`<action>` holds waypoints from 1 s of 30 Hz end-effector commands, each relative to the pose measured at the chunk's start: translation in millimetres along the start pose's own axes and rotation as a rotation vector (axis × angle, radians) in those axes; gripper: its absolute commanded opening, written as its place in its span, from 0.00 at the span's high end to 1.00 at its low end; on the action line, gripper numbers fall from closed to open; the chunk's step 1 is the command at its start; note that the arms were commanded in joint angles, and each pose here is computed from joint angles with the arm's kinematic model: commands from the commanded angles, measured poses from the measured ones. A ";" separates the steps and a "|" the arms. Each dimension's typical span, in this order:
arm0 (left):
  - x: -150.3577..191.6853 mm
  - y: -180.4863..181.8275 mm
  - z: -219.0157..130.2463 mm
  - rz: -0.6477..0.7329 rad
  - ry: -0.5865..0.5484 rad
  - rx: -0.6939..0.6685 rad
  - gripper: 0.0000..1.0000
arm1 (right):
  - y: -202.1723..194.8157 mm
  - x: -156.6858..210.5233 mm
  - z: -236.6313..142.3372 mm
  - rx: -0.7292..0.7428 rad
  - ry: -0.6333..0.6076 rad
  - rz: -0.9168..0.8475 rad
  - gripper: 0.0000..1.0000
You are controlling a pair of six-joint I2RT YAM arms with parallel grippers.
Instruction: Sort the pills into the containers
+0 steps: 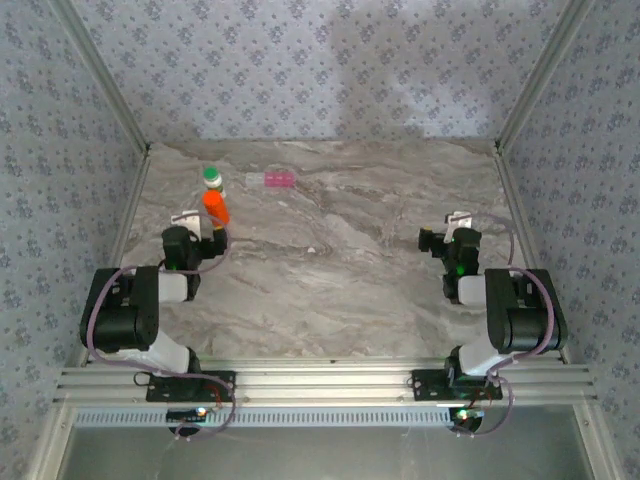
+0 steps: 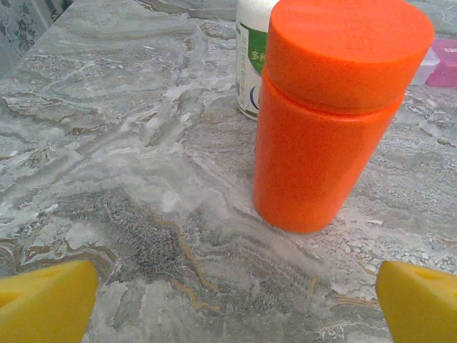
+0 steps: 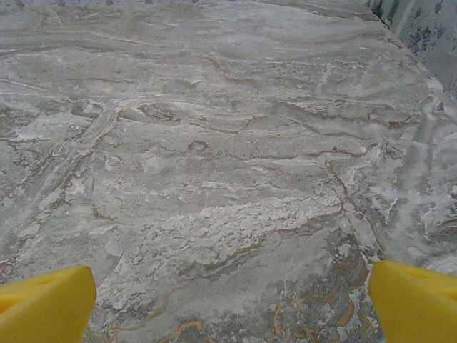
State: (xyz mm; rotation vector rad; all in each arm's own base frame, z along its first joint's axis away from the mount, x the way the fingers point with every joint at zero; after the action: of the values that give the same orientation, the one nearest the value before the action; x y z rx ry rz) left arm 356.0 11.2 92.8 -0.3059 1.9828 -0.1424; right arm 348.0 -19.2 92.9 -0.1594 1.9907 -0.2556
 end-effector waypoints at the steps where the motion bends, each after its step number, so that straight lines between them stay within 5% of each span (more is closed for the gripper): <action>1: -11.4 -3.9 0.2 -0.001 -0.031 0.023 0.00 | -2.0 -8.7 2.2 -0.003 -0.024 -0.017 0.00; 30: -11.3 -2.9 0.2 -0.009 -0.028 0.032 0.00 | -3.6 -7.7 1.9 -0.014 -0.026 0.001 0.00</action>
State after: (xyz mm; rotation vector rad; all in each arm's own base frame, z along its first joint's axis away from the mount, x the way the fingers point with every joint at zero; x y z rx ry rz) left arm 356.0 11.7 92.8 -0.3034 1.9837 -0.1529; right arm 348.0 -20.5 92.8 -0.1687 1.9899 -0.2427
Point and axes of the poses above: each hand's point on the last joint's axis, 136 mm out from that joint toward the fingers, its own z axis out along the fingers, its own y axis along the line the jaws close on, x = y × z, the point moved 4 cm from there along -z, back along the fingers, and after that the axes turned 14 degrees about -z, right-handed, at the moved point
